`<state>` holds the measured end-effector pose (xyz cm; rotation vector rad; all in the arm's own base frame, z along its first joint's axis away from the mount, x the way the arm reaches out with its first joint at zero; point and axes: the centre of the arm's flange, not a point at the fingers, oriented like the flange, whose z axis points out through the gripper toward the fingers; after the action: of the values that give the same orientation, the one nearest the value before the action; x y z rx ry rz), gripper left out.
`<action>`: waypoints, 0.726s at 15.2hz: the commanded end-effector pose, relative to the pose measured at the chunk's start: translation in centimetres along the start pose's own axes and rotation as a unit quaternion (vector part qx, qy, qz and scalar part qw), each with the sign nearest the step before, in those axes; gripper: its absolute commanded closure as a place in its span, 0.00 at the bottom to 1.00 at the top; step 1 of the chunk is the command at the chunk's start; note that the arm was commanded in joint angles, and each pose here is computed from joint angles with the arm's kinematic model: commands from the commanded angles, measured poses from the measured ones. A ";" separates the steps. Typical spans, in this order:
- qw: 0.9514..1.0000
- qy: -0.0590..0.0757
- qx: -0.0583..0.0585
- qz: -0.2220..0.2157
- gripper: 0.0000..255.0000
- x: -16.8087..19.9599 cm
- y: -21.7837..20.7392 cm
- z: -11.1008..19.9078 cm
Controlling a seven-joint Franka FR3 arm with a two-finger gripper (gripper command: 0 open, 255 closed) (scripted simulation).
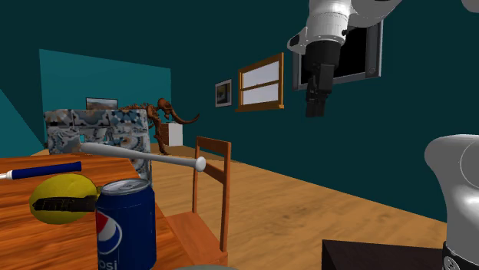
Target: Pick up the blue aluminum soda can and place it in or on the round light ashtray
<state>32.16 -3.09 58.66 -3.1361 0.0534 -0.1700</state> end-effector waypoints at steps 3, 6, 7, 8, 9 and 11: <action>1.000 -0.004 0.000 0.005 0.00 1.8 -1.9 0.6; 1.000 -0.009 -0.001 0.012 0.00 4.6 -4.8 1.6; 1.000 -0.011 -0.001 0.014 0.00 5.5 -5.7 1.9; 1.000 -0.013 -0.001 0.016 0.00 6.4 -6.7 2.3; 1.000 -0.014 -0.002 0.019 0.00 7.3 -7.6 2.6; 1.000 -0.018 -0.002 0.024 0.00 9.2 -9.5 3.3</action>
<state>40.90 5.19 56.73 -3.1384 0.1190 -0.1197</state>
